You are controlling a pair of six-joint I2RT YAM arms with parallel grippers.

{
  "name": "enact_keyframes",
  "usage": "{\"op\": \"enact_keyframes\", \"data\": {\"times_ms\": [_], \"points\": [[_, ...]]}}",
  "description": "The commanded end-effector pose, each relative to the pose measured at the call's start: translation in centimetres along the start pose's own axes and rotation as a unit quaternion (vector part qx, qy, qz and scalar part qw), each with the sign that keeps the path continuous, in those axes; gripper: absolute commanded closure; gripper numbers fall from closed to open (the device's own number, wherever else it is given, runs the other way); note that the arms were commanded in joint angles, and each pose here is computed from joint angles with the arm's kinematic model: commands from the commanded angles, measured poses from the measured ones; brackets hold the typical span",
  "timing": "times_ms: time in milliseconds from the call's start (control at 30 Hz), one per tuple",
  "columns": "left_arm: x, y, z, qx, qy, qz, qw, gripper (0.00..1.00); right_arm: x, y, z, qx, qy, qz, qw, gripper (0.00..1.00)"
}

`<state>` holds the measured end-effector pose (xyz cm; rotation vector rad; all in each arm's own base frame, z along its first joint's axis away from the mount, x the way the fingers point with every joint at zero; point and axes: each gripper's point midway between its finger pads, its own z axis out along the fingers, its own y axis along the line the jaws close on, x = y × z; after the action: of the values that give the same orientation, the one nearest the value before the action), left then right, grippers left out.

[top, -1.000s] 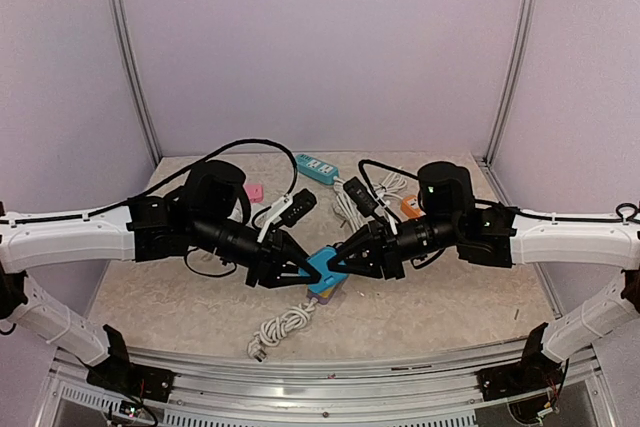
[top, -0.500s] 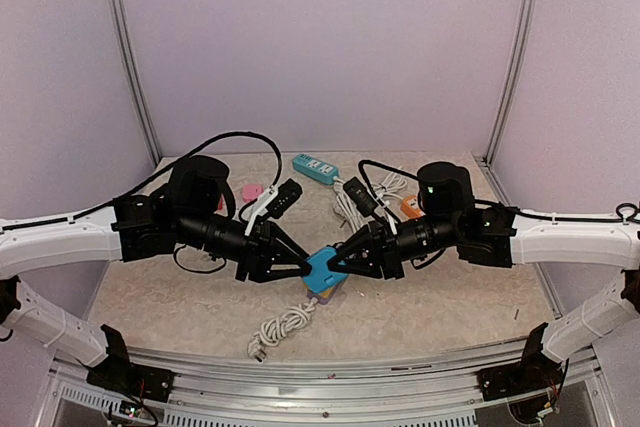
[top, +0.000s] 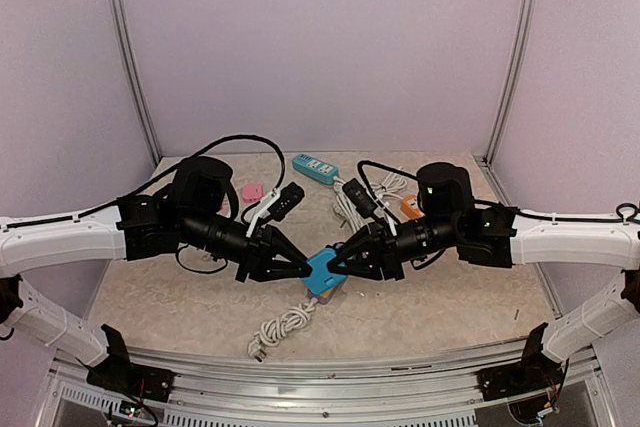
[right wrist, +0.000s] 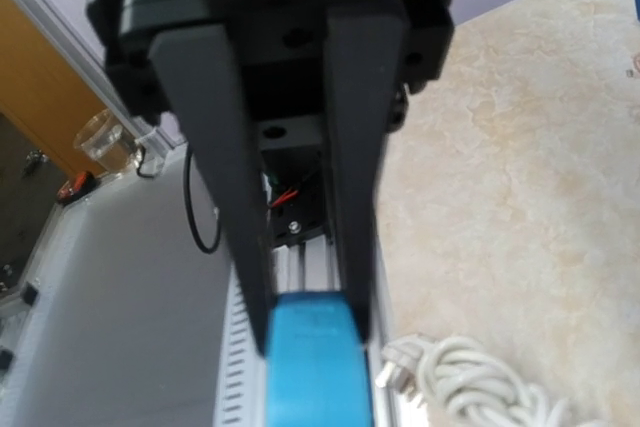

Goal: Pull the plug off the socket

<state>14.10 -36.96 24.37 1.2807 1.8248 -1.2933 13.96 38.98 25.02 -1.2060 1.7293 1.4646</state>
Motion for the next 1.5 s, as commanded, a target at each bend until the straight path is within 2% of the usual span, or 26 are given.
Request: {"op": "enact_keyframes", "data": {"times_ms": [0, 100, 267, 433, 533, 700, 1467], "points": [[0.1, 0.2, 0.1, 0.006, 0.0, -0.003, 1.0, 0.97, -1.0, -0.5, -0.3, 0.032, -0.011, 0.004, 0.999, 0.6], [-0.5, 1.0, -0.6, -0.009, -0.014, -0.013, 1.0, 1.0, -1.1, -1.5, -1.0, 0.067, -0.016, 0.008, 0.998, 0.41], [-1.8, 3.1, -2.1, -0.058, -0.049, -0.04, 0.996, 1.0, -1.1, -2.7, -2.1, 0.106, -0.023, 0.02, 0.994, 0.31], [-3.3, 4.3, -3.0, -0.089, -0.088, -0.062, 0.99, 1.0, -0.4, -3.8, -1.8, 0.12, -0.021, 0.046, 0.991, 0.31], [-3.9, 5.0, -3.3, -0.11, -0.109, -0.076, 0.985, 1.0, -0.5, -5.0, -1.9, 0.142, -0.045, 0.079, 0.986, 0.32], [-4.7, 5.3, -3.7, -0.117, -0.144, -0.084, 0.979, 1.0, -1.4, -5.0, -1.6, 0.112, -0.098, 0.13, 0.98, 0.33], [-4.4, 5.1, -1.4, -0.082, -0.128, -0.093, 0.984, 1.0, -3.0, -3.6, -0.4, 0.04, -0.127, 0.152, 0.979, 0.39]]}}
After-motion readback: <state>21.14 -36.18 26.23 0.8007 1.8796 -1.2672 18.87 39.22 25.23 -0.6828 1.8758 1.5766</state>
